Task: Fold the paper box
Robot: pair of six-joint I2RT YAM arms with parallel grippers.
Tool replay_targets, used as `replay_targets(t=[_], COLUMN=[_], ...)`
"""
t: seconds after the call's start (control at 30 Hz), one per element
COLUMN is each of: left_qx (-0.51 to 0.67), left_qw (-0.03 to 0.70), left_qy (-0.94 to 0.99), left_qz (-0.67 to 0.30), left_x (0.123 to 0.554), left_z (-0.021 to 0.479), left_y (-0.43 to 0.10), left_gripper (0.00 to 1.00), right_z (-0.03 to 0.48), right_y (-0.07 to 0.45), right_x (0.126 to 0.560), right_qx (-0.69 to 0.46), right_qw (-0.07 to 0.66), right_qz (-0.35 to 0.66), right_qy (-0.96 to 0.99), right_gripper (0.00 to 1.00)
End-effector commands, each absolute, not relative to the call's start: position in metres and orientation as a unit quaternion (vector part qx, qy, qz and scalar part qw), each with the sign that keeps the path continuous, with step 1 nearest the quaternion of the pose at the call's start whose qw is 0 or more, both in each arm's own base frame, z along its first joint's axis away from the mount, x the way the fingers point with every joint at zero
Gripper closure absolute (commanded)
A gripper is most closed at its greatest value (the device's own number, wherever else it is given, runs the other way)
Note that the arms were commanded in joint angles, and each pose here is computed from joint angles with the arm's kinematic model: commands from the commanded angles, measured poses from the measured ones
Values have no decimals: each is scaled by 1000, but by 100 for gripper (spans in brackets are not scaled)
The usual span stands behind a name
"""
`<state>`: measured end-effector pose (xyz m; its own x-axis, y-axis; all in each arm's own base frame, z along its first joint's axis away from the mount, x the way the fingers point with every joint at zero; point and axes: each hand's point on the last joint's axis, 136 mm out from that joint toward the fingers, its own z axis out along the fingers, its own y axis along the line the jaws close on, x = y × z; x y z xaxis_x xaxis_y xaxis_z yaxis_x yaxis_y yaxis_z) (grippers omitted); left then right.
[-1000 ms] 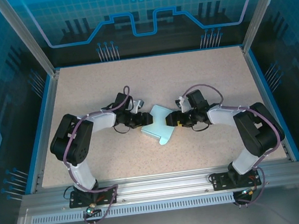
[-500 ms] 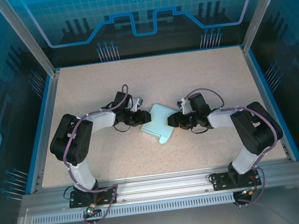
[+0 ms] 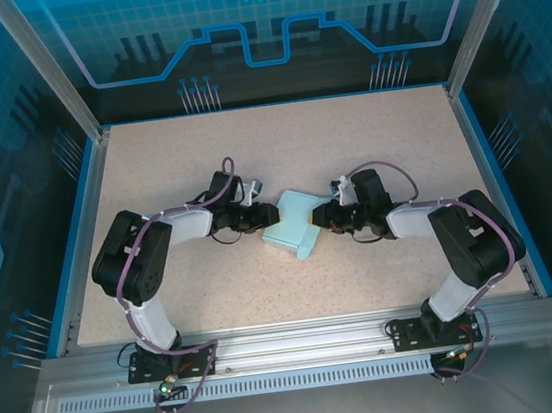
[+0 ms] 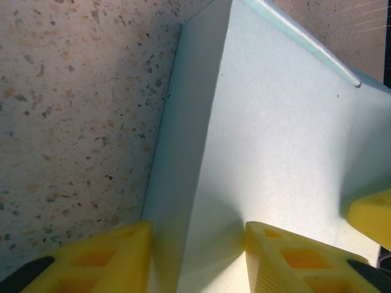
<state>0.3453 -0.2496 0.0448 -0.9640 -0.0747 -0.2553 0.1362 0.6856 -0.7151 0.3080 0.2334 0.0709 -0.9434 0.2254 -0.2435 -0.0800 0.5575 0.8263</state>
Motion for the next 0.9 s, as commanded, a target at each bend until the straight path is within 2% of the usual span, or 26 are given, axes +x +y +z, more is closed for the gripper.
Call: replay_targets(t=[0.0,0.43,0.87], left_qx=[7,20,28], left_qw=[96,91,91], left_qy=[912,906,900], left_qz=[-399,-412,-425], left_x=[330,334,339], left_z=[31,35,36], left_y=[-250,-263,-276], left_gripper=[55,49,48], right_z=[102,120,136], right_y=[239,236,234], right_x=[311,311,312], right_qx=[20,25,27], right_qw=[188,202,218], right_qz=[499,489,477], right_qy=[845,848,851], right_gripper=[75,73,73])
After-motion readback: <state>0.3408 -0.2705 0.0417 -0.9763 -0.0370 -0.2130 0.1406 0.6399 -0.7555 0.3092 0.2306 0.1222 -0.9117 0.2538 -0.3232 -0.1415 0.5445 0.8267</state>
